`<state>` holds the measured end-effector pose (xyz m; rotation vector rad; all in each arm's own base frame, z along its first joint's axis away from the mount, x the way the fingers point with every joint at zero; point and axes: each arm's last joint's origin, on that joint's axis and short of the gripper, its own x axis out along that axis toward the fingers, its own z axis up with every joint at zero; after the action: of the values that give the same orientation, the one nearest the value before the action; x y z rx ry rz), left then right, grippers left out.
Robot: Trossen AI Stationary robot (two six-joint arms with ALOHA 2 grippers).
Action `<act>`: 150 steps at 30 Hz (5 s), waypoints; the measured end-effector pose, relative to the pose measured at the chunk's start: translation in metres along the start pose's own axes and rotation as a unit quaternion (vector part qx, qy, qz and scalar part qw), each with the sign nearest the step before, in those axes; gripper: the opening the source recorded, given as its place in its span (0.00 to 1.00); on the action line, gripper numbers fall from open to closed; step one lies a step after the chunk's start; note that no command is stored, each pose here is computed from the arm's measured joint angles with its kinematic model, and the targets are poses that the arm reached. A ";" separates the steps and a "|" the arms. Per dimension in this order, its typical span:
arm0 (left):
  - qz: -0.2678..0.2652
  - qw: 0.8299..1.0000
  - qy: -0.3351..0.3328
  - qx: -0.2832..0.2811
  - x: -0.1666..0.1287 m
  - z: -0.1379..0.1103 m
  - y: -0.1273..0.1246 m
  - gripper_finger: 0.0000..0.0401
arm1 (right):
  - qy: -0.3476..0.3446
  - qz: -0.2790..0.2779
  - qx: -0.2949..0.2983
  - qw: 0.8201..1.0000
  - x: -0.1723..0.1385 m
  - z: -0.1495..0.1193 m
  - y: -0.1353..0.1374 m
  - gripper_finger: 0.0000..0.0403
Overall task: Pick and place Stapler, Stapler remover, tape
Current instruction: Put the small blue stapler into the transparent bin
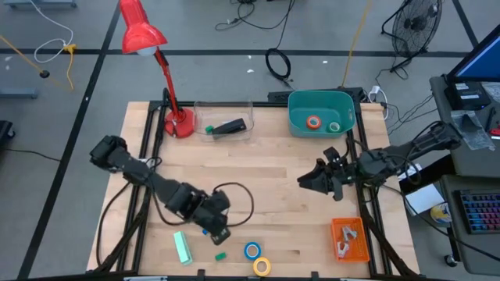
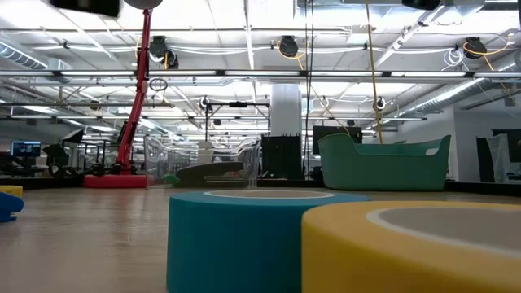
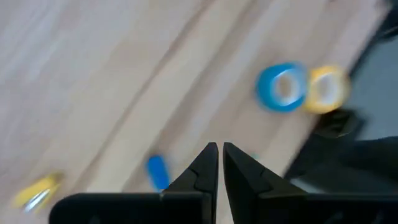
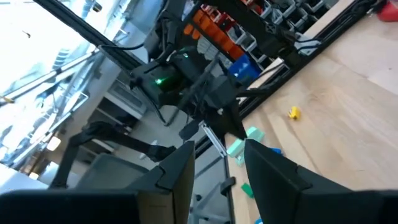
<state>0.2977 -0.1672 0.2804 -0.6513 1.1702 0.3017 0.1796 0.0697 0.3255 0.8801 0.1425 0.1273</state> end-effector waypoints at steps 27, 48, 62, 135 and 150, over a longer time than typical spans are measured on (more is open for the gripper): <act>0.190 0.962 0.195 -0.022 0.106 -0.018 0.017 0.57 | 0.028 0.012 0.010 0.999 0.002 -0.003 0.000 0.33; 0.180 0.955 0.231 -0.049 0.119 -0.040 0.022 0.57 | 0.028 0.012 0.010 0.999 0.002 -0.003 0.000 0.33; 0.154 0.962 0.223 -0.037 0.122 -0.038 0.019 0.20 | 0.036 0.018 0.012 0.999 0.002 -0.004 0.000 0.33; 0.215 0.965 0.140 0.043 0.053 0.202 0.373 0.19 | -0.109 -0.073 0.028 0.991 0.002 0.006 -0.004 0.33; 0.235 0.962 0.134 0.031 0.037 0.215 0.364 0.50 | -0.109 -0.074 0.026 0.991 0.002 0.005 -0.004 0.33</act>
<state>0.2765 0.2451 0.1825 -0.3574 1.5879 0.5870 0.1827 0.0634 0.3258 0.9263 0.0071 -0.1105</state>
